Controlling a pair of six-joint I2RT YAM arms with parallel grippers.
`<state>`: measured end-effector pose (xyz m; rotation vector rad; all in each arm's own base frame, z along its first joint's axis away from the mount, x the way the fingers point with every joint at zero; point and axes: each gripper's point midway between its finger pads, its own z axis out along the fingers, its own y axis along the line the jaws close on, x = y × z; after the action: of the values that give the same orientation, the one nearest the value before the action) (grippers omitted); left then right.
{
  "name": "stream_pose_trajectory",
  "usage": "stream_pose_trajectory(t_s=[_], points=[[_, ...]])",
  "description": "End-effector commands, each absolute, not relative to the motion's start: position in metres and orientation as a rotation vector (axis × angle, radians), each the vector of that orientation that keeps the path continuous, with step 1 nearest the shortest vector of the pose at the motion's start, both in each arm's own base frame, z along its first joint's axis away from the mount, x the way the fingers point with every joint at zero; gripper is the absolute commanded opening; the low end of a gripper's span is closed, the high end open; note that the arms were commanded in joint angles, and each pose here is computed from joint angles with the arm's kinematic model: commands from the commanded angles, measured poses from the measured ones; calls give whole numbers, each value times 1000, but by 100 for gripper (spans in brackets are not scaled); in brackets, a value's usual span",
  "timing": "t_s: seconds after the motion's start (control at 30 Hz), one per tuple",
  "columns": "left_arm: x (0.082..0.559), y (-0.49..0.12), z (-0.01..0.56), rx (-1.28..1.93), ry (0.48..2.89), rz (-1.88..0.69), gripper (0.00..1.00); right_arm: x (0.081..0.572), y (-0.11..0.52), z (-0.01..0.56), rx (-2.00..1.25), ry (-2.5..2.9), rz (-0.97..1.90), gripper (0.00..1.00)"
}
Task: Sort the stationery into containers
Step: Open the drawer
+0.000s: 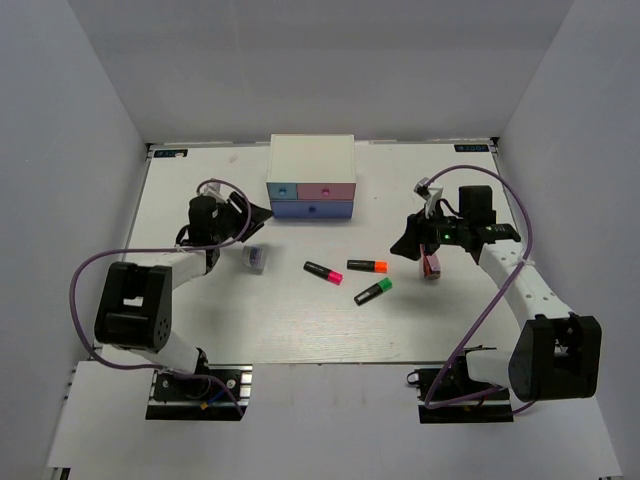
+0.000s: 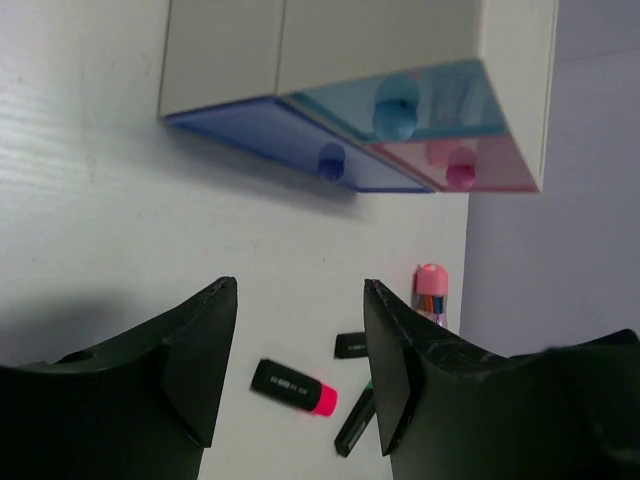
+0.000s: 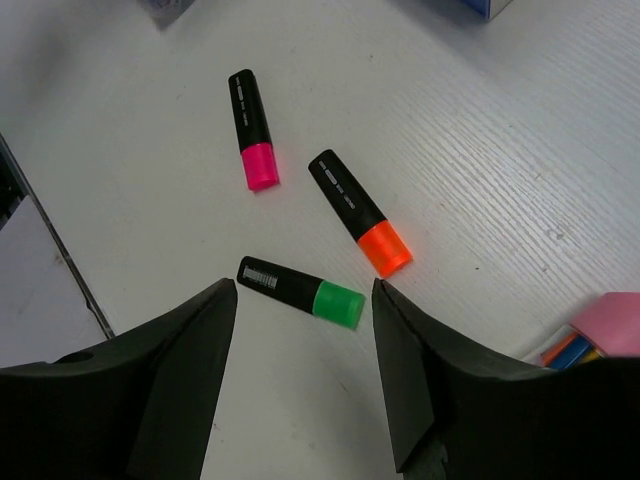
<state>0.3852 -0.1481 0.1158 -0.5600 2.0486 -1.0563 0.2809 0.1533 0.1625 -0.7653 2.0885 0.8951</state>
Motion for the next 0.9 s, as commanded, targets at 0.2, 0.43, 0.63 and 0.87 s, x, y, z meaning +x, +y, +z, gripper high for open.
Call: stream_pose_trajectory(t_s=[0.2, 0.43, 0.63, 0.87], points=[[430, -175, 145, -431, 1972, -1113, 64, 284, 156, 170, -757, 2042, 898, 58], [443, -185, 135, -425, 1984, -1114, 59, 290, 154, 173, -748, 2041, 874, 56], [449, -191, 141, -412, 1958, -1106, 57, 293, 154, 173, -739, 2044, 880, 56], [462, -189, 150, -428, 1901, -1065, 55, 297, 155, 172, -740, 2052, 877, 56]])
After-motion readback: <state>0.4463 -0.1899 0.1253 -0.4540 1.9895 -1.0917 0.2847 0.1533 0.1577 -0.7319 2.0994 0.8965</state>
